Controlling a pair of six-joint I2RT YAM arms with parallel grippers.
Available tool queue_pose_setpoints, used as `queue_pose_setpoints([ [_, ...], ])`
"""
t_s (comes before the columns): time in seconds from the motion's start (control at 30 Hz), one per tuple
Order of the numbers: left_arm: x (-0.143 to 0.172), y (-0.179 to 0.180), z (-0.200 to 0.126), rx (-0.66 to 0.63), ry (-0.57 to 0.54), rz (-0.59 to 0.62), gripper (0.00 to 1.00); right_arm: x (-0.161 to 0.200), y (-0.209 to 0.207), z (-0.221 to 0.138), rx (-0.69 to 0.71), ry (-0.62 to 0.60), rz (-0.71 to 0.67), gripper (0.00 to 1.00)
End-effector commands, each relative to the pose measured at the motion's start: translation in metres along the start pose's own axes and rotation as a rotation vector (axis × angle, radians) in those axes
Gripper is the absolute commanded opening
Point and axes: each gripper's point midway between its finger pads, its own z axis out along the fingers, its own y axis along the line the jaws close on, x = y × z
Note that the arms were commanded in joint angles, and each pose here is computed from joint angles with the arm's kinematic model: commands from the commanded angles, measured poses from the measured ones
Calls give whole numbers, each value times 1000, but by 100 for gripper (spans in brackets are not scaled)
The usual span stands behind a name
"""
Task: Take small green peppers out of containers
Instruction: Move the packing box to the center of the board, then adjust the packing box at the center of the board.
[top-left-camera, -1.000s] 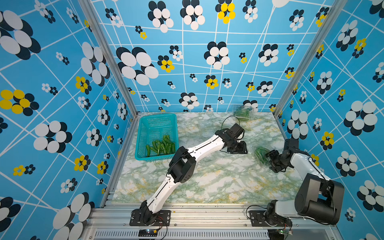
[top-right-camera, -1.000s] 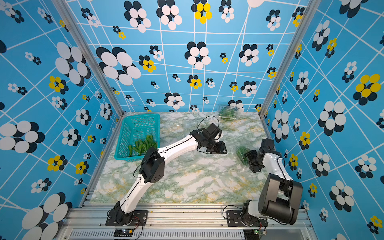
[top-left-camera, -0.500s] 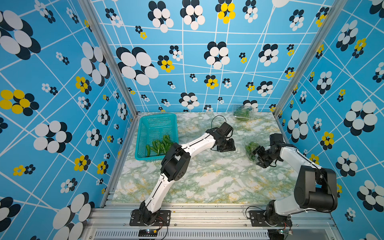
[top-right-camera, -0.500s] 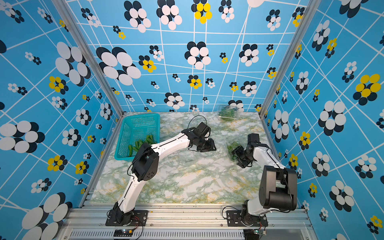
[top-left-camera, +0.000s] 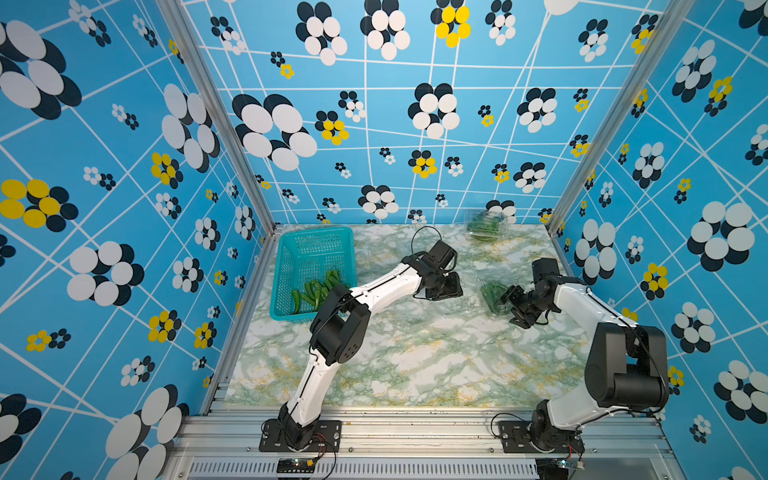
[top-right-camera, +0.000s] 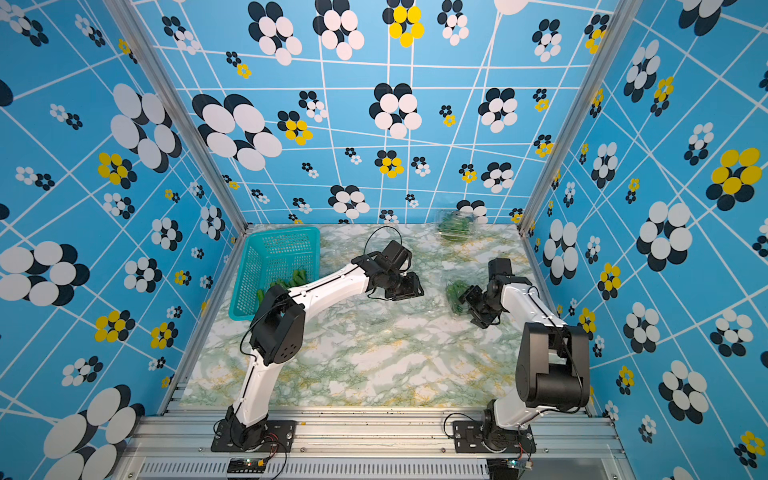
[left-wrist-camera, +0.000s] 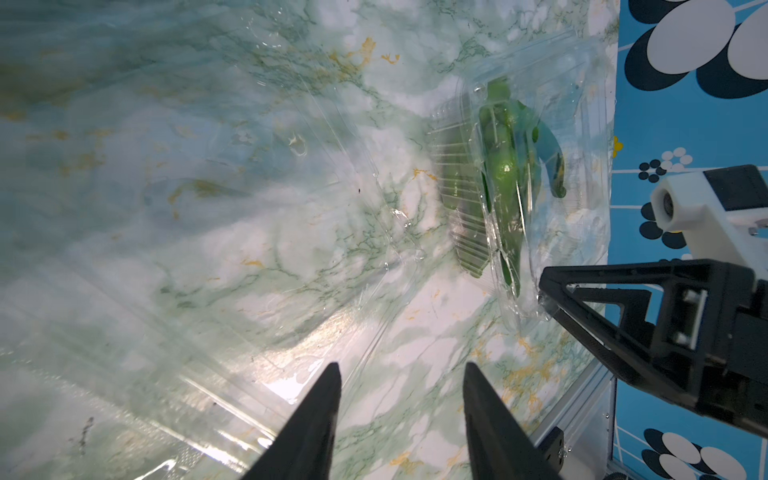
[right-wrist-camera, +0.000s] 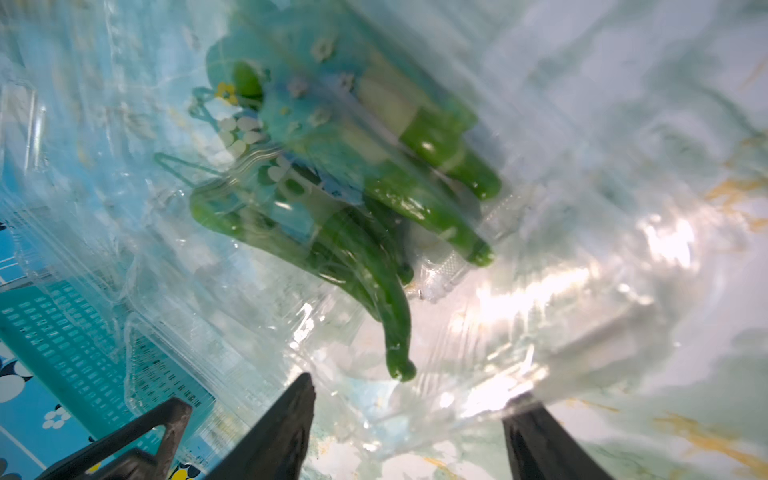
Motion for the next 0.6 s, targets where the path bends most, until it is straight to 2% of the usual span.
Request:
queue_pose_setpoints([
  [0.0, -9, -7, -23, -9, -45, 6, 49, 10, -29, -2, 141, 23, -39, 72],
  [0.2, -12, -2, -28, -31, -49, -2, 49, 20, -48, -6, 201, 18, -62, 71],
  [0.43, -13, 5, -33, -71, -59, -9, 49, 29, -57, -38, 256, -10, -122, 71],
  [0.57, -15, 4, -34, -75, -61, -5, 49, 25, -47, -48, 211, -37, -144, 72],
])
